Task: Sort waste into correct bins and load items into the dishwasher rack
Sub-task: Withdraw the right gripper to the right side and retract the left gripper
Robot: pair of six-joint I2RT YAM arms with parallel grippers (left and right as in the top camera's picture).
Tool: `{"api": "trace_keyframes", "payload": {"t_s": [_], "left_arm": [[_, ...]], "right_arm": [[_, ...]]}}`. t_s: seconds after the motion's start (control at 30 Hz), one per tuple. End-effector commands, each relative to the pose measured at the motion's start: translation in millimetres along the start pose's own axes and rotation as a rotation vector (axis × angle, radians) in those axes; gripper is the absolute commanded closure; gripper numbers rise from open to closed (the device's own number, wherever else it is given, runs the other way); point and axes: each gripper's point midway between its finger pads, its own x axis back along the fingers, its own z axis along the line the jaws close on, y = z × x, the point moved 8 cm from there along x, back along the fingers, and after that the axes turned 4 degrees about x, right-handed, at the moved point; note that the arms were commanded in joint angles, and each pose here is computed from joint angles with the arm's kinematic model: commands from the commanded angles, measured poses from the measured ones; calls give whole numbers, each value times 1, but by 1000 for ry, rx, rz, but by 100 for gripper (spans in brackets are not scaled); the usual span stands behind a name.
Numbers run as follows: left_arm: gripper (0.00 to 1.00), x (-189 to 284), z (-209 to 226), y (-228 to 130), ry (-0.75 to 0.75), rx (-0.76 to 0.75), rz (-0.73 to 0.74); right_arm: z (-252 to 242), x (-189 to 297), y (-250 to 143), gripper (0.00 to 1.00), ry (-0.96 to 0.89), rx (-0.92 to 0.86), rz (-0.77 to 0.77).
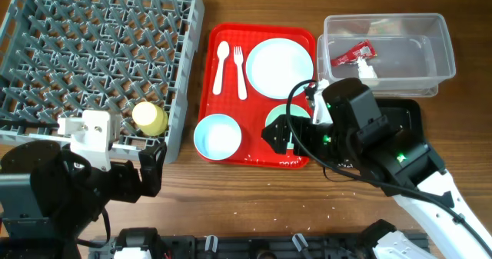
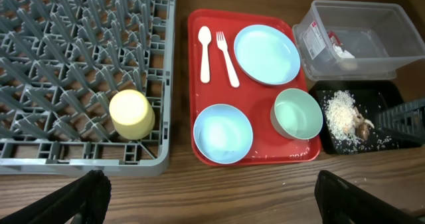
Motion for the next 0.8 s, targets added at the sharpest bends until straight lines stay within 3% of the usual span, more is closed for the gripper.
{"api": "trace_keyframes", "payload": {"t_s": [0.0, 0.13, 0.23, 0.4, 0.57, 0.77], "left_arm": [[0, 1, 0, 0, 2, -28, -7], [0, 1, 0, 0, 2, -28, -7], [0, 1, 0, 0, 2, -28, -7], [0, 1, 0, 0, 2, -28, -7], [0, 1, 0, 0, 2, -28, -7], [0, 1, 0, 0, 2, -28, -7]], "right_arm": [[13, 44, -2, 0, 51, 312, -192], [-12, 131, -21, 0, -201, 398, -681], [-30, 149, -41, 0, -263, 547, -830], [-81, 100, -48, 0, -321, 578, -914], [-120, 40, -52, 0, -160, 625, -1013], [-156, 5, -59, 0, -232, 579, -997]]}}
